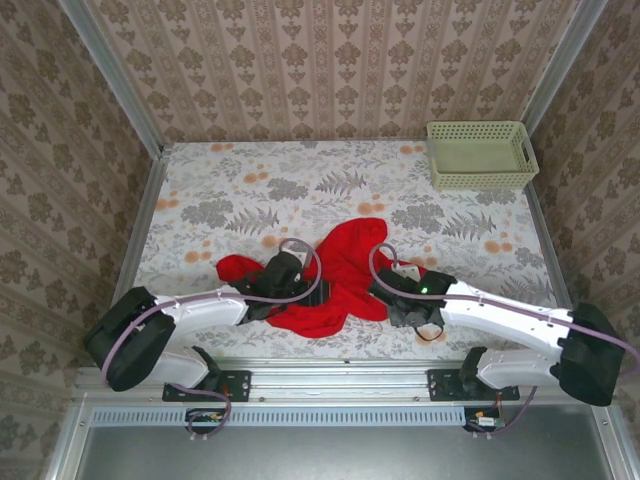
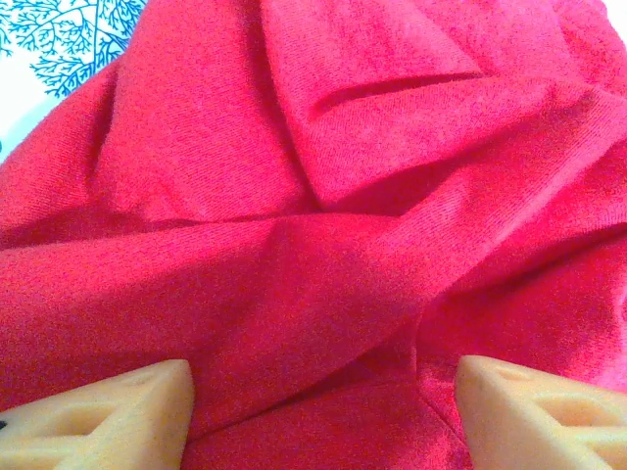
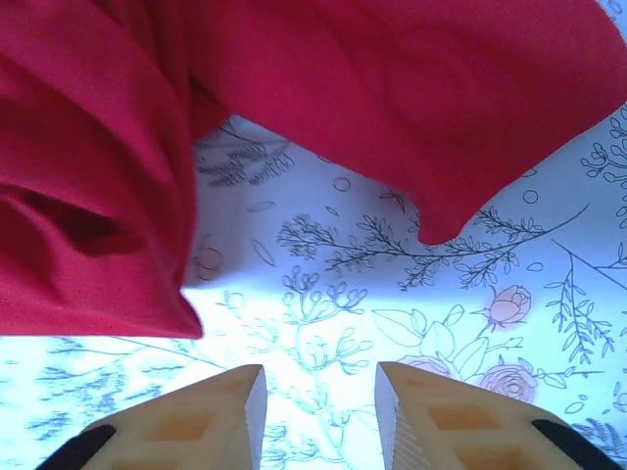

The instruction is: Fold the inside-out t-shirt

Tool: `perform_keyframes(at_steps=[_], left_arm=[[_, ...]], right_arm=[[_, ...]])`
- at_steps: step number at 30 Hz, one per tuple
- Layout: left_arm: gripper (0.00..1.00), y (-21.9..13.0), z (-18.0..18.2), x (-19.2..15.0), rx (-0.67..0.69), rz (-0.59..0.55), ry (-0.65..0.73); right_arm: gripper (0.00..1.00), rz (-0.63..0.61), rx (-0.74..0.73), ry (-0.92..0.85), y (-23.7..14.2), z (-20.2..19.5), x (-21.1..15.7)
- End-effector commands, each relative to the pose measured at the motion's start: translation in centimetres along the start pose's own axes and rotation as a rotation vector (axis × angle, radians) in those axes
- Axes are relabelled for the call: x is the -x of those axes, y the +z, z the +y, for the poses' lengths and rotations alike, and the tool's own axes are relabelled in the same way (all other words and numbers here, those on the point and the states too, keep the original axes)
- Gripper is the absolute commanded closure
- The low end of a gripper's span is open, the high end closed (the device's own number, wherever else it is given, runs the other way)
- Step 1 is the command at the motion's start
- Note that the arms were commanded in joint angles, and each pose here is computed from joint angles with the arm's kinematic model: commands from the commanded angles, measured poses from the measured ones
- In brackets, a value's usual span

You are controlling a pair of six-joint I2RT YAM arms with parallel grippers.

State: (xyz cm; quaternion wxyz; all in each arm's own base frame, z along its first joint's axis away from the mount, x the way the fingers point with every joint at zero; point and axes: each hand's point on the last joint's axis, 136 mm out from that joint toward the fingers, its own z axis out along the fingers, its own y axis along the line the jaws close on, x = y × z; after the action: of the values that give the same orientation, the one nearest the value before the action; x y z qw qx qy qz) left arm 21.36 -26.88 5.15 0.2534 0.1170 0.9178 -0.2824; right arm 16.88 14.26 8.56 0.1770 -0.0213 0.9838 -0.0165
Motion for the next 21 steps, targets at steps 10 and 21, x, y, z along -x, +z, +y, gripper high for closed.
perform_keyframes(at_steps=[10, 21], left_arm=[[0.25, -0.9, 0.0, 0.2, -0.005, -0.027, 0.000], [0.24, -1.0, 0.2, 0.2, 0.001, -0.029, -0.004]], right_arm=[[0.50, -0.016, 0.217, 0.106, 0.7, 4.8, 3.4], [0.62, 0.056, 0.153, 0.084, 2.9, 3.8, 1.8]])
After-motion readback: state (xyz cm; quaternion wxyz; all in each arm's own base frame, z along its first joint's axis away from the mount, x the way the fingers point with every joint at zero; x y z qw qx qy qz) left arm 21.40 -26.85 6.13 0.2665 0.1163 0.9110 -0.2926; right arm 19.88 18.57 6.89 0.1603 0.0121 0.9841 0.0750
